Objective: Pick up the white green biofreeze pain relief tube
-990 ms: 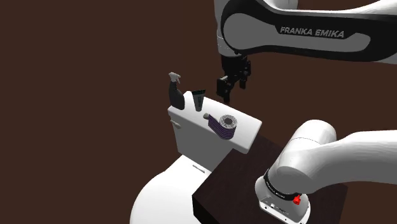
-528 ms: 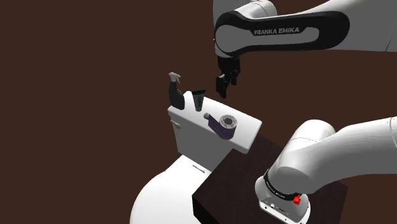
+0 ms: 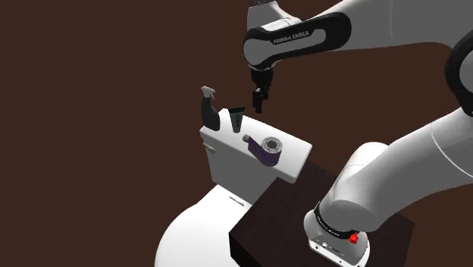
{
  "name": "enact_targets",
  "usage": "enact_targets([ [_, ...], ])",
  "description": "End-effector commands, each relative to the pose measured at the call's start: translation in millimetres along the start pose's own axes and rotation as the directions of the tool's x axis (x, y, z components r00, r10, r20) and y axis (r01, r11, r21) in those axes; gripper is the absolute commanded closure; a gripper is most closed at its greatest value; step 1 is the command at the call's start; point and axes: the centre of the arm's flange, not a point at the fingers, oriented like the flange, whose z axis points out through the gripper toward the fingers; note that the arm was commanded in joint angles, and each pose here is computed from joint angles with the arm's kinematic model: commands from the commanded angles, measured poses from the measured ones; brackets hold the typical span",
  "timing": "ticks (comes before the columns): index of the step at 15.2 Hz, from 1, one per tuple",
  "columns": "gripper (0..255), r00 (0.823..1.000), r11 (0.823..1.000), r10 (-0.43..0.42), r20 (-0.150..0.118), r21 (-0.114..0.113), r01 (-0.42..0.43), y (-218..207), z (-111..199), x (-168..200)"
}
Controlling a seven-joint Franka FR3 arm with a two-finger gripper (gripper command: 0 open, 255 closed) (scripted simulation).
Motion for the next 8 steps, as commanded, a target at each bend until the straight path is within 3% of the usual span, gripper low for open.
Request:
enact_targets([
  [1,0,0.998,0.998,-0.060,-0.009,0.004,0.060,19.9,13.0,17.1],
  [8,0,0.967,0.967,-0.252,-0.041,0.024,0.253,70.9,54.4,81.3],
])
